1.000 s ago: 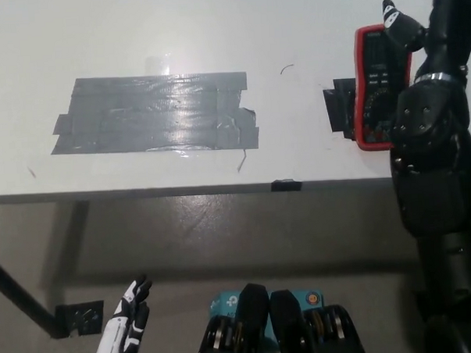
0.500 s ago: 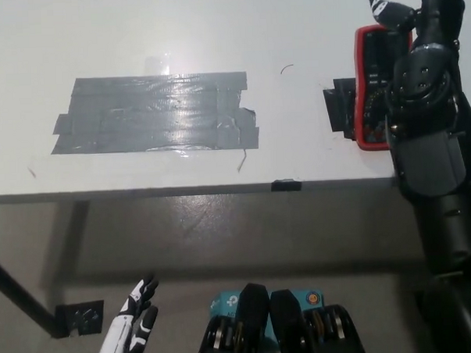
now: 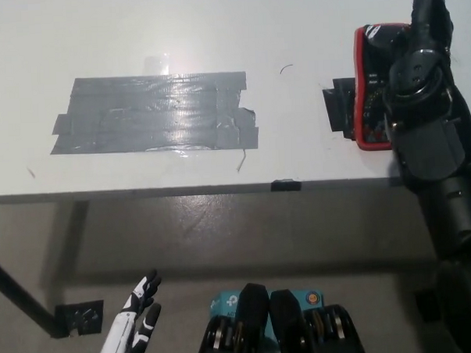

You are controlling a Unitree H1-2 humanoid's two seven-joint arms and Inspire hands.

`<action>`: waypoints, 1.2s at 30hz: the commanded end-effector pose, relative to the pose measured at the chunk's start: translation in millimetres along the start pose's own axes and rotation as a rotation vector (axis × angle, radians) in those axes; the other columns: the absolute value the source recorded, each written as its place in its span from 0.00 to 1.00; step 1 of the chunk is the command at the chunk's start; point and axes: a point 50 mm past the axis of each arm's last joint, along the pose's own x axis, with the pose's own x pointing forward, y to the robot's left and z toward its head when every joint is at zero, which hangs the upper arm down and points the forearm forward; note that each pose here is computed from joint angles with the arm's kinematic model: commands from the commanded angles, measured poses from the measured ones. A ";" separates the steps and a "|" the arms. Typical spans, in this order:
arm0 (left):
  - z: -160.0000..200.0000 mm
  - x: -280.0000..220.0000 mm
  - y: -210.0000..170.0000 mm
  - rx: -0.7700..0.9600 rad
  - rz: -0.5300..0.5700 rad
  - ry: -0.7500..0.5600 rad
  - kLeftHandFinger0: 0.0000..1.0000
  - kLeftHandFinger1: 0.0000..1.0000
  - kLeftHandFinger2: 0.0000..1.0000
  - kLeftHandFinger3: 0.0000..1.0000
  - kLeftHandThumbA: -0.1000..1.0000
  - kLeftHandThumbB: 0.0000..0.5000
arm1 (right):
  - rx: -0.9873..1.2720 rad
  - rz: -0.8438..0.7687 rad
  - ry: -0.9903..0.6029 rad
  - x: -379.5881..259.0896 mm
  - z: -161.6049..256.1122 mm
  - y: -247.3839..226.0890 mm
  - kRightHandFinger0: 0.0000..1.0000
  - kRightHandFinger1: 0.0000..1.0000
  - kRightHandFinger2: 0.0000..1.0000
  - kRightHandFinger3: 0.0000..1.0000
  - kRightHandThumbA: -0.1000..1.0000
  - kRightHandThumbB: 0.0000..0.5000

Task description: The robot first picks the multimeter with right hand and then unfolds the black stand on the back of it using left hand

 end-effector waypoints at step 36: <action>6.2 -1.7 5.7 0.066 -0.037 -0.051 1.00 1.00 1.00 1.00 1.00 0.26 | -0.104 0.031 -0.056 7.3 23.1 -3.8 1.00 1.00 1.00 1.00 1.00 1.00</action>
